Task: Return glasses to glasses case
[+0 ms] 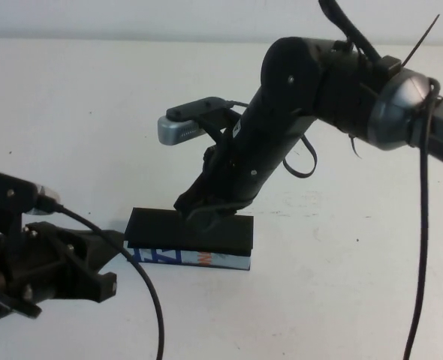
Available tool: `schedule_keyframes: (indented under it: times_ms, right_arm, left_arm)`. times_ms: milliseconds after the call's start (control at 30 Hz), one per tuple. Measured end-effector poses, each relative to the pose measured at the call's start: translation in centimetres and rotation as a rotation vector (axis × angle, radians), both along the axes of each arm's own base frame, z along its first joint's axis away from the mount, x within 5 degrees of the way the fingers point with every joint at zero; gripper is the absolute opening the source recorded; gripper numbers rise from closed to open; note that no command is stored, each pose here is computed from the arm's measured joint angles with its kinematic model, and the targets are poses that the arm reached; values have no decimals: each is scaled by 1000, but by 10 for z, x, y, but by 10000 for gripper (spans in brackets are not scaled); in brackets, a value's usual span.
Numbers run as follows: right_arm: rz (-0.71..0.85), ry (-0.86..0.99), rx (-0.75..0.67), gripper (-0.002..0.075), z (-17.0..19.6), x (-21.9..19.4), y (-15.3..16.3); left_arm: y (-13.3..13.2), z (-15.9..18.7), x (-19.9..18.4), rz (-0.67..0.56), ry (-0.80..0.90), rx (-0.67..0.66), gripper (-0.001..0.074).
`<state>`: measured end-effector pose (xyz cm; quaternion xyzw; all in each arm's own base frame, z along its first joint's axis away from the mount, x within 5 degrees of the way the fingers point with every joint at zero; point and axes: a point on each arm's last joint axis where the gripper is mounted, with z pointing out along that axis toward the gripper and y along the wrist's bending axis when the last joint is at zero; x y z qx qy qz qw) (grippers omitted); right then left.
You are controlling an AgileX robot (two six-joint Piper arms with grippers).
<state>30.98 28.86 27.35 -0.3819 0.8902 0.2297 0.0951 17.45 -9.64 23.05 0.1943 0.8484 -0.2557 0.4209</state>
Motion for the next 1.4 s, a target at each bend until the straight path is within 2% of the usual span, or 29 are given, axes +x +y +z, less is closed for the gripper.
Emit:
schedule_keyframes:
  times_ms: [267, 500, 633, 833, 1000, 1200, 1400]
  right_arm:
    - [-56, 71, -69, -11, -62, 20, 12]
    - [-60, 90, -65, -11, -64, 22, 12]
    - [-41, 117, -75, -11, -58, 17, 9]
    - [3, 66, -56, -11, -10, -1, -4]
    - [-4, -82, 17, -11, 51, -24, -25]
    - [-104, -260, 127, -11, 81, -59, -60]
    - [-216, -421, 267, -11, 93, -90, -91]
  left_arm:
    - [4, 19, -12, 3, -90, -38, -4]
    - [10, 35, -25, 11, -180, -67, -4]
    - [21, 53, -38, 65, -315, -59, -4]
    - [53, 78, -73, 273, -578, -81, -4]
    - [81, 64, -102, 463, -708, -103, -4]
    - [100, 27, -116, 620, -732, -111, -4]
    - [102, -9, -112, 647, -653, -50, -4]
